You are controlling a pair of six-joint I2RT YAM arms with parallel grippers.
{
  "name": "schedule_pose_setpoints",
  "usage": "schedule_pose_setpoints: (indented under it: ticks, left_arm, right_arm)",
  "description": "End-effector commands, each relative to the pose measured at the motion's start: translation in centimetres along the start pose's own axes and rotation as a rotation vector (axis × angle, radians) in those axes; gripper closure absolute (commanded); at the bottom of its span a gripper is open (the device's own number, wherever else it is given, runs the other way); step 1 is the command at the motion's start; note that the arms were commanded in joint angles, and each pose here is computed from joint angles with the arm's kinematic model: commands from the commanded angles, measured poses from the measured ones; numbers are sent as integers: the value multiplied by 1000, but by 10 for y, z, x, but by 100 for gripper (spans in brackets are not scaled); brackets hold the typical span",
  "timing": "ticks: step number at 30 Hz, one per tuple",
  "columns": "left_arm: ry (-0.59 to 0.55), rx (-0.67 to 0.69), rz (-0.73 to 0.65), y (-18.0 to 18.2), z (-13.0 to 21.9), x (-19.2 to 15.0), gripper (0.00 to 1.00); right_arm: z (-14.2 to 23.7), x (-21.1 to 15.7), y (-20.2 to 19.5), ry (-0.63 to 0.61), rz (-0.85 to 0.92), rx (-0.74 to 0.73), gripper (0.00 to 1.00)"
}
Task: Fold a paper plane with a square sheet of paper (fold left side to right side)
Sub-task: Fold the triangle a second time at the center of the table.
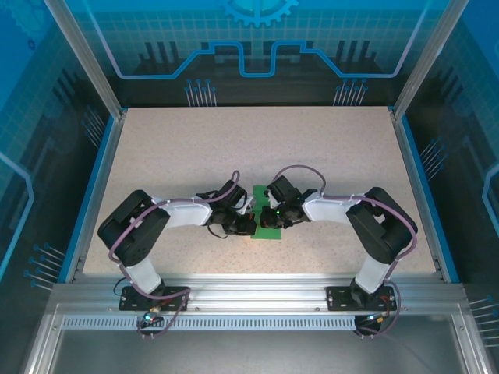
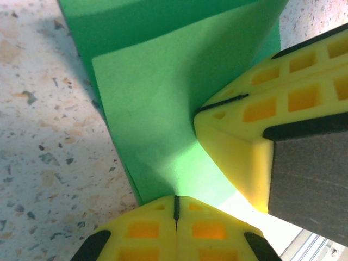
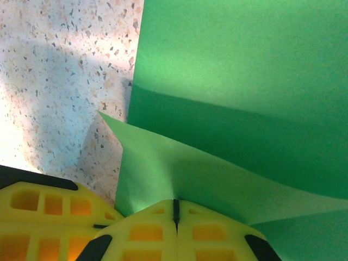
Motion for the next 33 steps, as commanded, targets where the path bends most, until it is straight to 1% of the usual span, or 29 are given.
schedule_pose_setpoints:
  ticks: [1,11,33]
  left_arm:
    - [44,82,42,22,-5,-10,100]
    - [53,85,47,24,-7,-10,100]
    - [53,82,43,23,-7,-10,100]
  right_arm:
    - [4,-6,-22,22,-8,-86,100]
    - [15,4,-36,-10,-30,-85,100]
    - [31,16,-87,-16,-112,-106,100]
Point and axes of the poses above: each hand's point on the last joint's axis, 136 mm out from that joint toward the fingers, its own z axis back along the fingers, its own y axis along the line the jaws close on, x = y × z, the point moved 1 cm from there along z, back along the fingers, and after that the axes turned 11 degrees about z, right-handed, at the moved point
